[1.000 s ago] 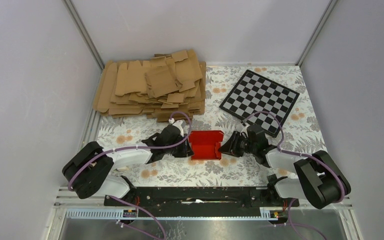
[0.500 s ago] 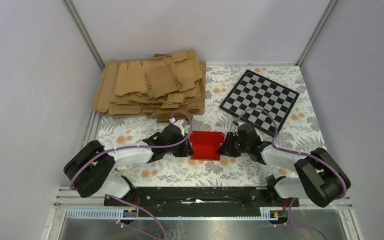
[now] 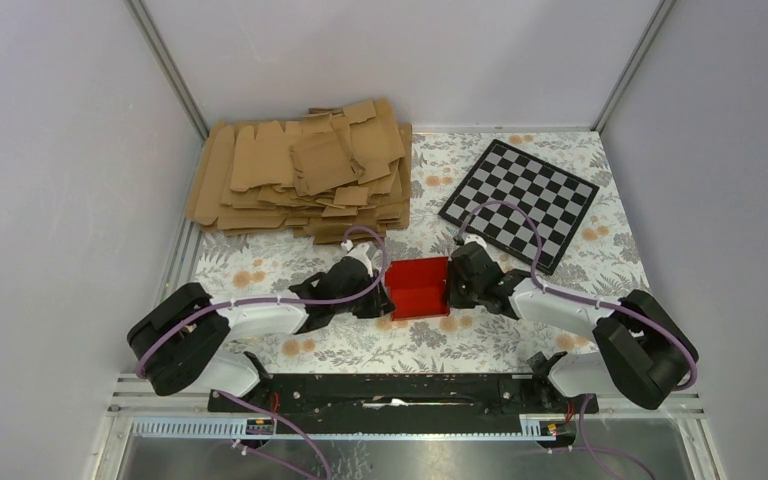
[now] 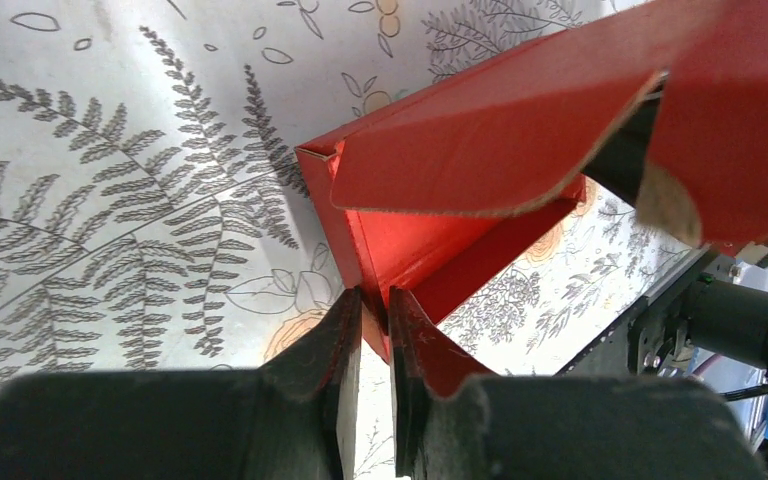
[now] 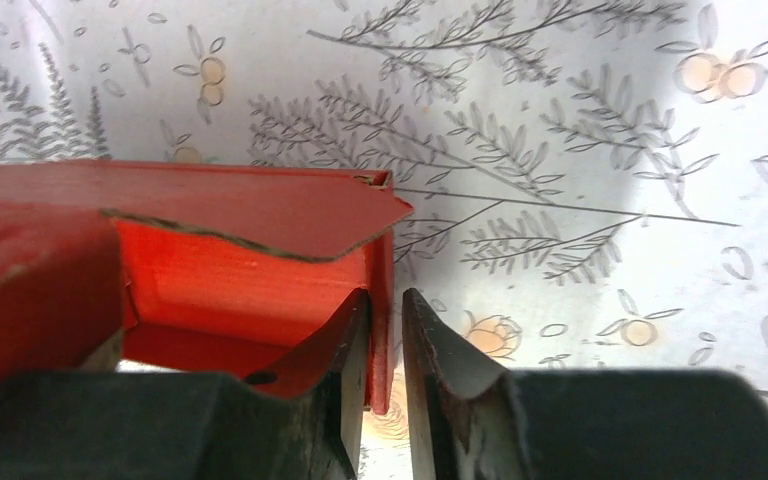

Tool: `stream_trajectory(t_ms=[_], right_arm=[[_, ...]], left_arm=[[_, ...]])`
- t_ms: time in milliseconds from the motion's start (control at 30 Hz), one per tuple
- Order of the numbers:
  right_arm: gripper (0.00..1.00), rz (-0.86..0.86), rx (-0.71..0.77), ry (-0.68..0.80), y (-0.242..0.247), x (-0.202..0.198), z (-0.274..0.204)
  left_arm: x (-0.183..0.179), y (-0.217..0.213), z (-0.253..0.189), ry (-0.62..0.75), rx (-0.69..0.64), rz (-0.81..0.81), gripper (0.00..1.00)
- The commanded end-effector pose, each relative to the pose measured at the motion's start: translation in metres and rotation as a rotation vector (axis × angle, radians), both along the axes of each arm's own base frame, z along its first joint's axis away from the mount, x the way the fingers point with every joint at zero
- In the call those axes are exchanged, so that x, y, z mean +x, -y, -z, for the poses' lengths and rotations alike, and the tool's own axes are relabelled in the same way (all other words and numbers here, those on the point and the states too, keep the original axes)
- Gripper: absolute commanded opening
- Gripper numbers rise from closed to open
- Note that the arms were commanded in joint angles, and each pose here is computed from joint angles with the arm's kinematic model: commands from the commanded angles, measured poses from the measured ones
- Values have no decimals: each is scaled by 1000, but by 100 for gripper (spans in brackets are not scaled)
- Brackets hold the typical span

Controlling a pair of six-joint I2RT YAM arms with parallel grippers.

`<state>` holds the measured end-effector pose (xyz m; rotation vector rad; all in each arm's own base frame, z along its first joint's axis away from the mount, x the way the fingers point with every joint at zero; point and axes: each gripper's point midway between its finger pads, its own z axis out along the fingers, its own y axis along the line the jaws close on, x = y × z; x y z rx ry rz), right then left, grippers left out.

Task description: Fold the paper box

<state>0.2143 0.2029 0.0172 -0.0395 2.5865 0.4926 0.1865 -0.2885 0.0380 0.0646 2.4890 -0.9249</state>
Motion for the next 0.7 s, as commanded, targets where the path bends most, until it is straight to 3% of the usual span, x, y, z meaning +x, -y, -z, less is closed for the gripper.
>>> stream_trajectory(t_ms=[0,467,667], right_arm=[[26,18,-215,50,33,9,3],[27,0,-349,77,40,16,4],[11,18,-408,75,43,18,4]], left_arm=[[7,18,-26,77,-100,-17,13],[1,26,-17,52,-101,5,13],[1,26,-18,55,-101,8,13]])
